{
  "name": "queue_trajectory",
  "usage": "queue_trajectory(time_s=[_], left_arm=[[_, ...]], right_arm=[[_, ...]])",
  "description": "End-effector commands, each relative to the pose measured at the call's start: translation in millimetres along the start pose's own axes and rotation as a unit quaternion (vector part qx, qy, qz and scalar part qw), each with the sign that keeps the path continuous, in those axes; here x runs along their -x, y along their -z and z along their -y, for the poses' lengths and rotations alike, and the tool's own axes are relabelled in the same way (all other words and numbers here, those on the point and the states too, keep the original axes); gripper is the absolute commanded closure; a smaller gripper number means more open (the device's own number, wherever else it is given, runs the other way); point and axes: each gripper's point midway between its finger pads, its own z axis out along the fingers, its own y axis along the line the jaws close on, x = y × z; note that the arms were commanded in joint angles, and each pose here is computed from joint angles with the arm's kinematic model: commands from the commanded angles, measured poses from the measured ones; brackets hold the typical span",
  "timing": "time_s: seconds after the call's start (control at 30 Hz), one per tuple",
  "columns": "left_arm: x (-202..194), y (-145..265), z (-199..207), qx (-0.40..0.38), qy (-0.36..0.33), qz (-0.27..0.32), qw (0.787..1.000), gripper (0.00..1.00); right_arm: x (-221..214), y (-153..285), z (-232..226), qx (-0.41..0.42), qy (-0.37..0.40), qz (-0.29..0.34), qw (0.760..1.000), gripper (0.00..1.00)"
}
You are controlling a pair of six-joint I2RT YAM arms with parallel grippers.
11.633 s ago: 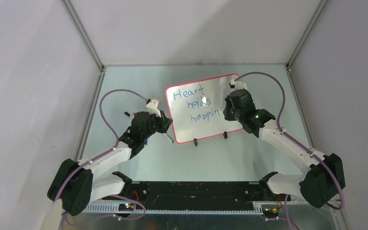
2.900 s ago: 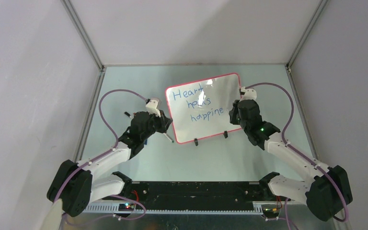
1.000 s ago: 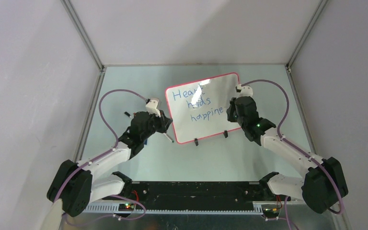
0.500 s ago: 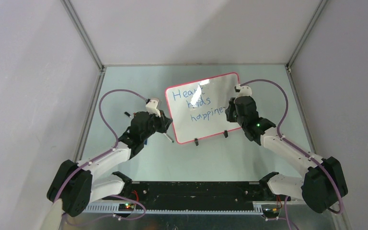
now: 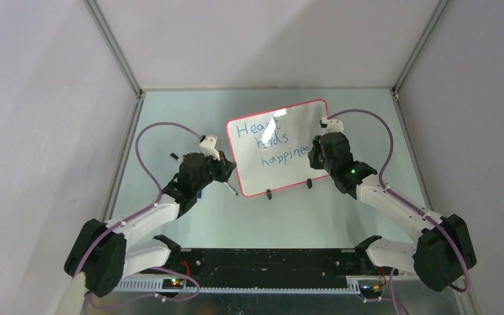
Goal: Write a sentence on the whiteboard
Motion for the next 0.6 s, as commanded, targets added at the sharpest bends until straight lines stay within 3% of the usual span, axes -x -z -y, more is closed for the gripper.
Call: queue_trajectory(time_s=[0.0, 0.57], left_arm=[[13.5, 2.4, 3.2, -0.003, -0.015, 0.023, 1.0, 0.79], [12.5, 2.3, 3.1, -0.003, -0.014, 0.022, 1.0, 0.79]], right_arm=[[7.7, 1.9, 0.1, -0.008, -0.002, 0.006, 1.0, 1.0], [13.9, -1.3, 12.7, -0.037, -0.009, 0.02, 0.999, 1.0]])
